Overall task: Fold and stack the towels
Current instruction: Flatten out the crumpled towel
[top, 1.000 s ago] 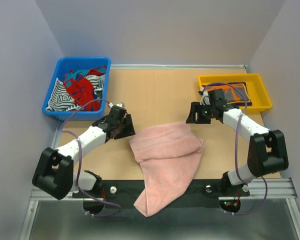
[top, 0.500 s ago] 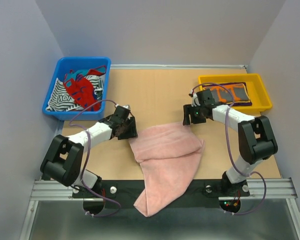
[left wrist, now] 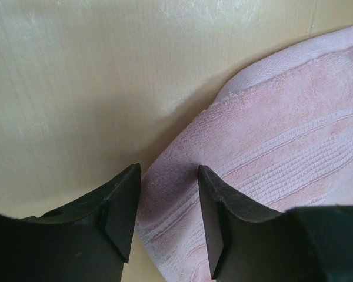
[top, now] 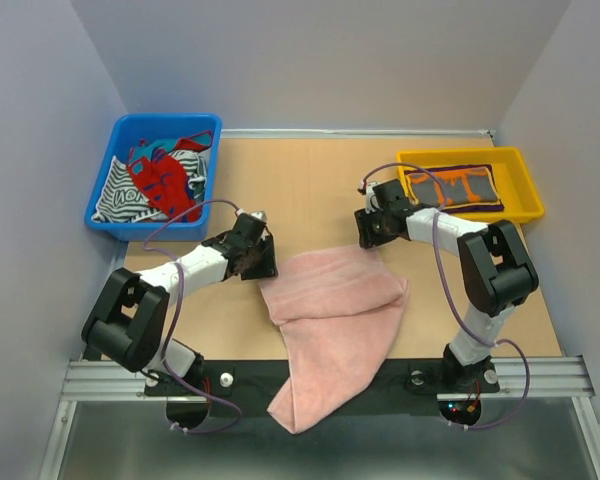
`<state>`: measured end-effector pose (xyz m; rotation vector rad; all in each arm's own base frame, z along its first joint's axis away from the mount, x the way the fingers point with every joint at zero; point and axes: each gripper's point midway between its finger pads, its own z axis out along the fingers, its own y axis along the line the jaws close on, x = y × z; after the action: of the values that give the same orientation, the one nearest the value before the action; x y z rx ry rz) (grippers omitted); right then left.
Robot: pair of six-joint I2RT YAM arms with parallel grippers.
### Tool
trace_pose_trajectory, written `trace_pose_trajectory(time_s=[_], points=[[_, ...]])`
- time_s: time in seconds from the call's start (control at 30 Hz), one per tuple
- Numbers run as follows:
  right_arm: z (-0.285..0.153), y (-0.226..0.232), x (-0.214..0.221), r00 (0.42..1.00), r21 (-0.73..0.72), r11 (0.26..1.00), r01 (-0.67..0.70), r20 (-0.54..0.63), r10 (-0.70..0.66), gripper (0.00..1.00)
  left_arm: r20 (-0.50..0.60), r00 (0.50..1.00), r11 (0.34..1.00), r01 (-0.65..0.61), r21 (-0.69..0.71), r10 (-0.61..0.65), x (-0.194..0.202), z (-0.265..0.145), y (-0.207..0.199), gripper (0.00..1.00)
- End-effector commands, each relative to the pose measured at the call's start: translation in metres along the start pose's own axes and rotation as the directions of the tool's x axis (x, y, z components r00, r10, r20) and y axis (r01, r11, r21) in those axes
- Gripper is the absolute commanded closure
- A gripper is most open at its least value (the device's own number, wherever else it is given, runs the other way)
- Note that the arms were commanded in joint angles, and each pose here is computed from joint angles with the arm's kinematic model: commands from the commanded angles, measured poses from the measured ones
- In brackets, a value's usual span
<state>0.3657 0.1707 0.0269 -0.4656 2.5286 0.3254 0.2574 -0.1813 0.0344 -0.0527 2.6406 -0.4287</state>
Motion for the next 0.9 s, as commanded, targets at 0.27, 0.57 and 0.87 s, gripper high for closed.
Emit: trace_pose_trajectory(time_s=[0.27, 0.57, 0.87], points=[[-0.002, 0.001, 0.016, 0.999, 0.041, 0.999, 0.029, -0.045, -0.027, 0.99, 0.061, 0.997, 0.997, -0.043, -0.058, 0.046, -0.021, -0.003, 0.000, 0.84], [-0.049, -0.008, -0.097, 0.972, 0.160, 0.987, 0.028, 0.227, -0.064, 0.99, 0.362, 0.919, 0.930, -0.013, -0.368, 0.157, -0.131, -0.074, 0.008, 0.98], [-0.058, 0.001, -0.102, 0.961, 0.115, 0.993, 0.032, 0.269, -0.062, 1.00, 0.197, 0.970, 0.961, -0.089, -0.263, 0.144, -0.030, -0.034, -0.019, 0.46]])
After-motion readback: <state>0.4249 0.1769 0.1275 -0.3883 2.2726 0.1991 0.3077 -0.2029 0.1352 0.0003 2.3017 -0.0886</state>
